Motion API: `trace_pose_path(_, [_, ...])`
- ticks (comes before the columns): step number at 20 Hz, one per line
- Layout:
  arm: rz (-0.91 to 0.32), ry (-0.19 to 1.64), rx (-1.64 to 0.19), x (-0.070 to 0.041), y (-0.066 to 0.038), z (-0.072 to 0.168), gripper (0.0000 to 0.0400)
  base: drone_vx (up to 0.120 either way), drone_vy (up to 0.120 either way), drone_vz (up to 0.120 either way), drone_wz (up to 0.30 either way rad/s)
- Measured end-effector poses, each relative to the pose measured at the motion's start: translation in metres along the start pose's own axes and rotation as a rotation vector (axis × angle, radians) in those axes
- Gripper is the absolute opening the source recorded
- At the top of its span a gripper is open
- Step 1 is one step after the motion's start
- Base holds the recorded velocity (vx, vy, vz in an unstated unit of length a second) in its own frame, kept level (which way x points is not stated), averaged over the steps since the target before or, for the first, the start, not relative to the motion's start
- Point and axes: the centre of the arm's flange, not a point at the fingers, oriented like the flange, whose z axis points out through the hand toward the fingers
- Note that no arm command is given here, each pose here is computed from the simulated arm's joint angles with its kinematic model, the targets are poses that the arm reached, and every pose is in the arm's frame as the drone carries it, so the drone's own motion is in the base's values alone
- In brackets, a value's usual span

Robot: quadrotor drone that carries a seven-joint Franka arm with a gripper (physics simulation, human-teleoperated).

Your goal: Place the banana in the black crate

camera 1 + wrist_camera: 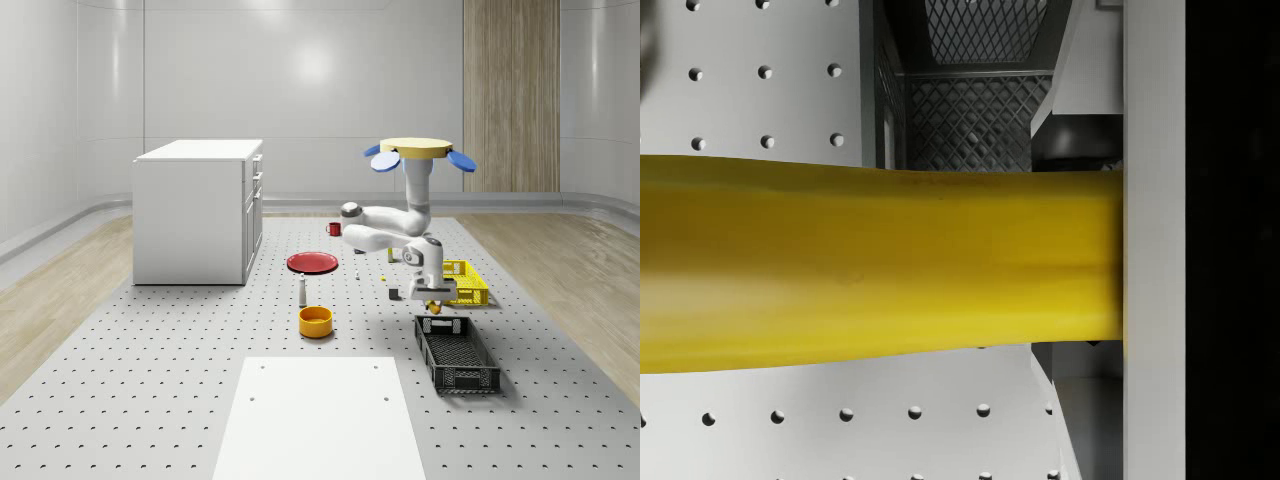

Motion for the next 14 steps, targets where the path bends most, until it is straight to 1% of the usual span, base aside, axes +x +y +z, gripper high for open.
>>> trace_pose_path(9, [0.000,0.000,0.000,0.0000,0.0000,0.0000,0.0201,0.120,0.120,0.000,0.000])
trace_pose_path(14, [0.000,0.000,0.000,0.0000,0.0000,0.0000,0.0201,0.008,0.120,-0.112,0.000])
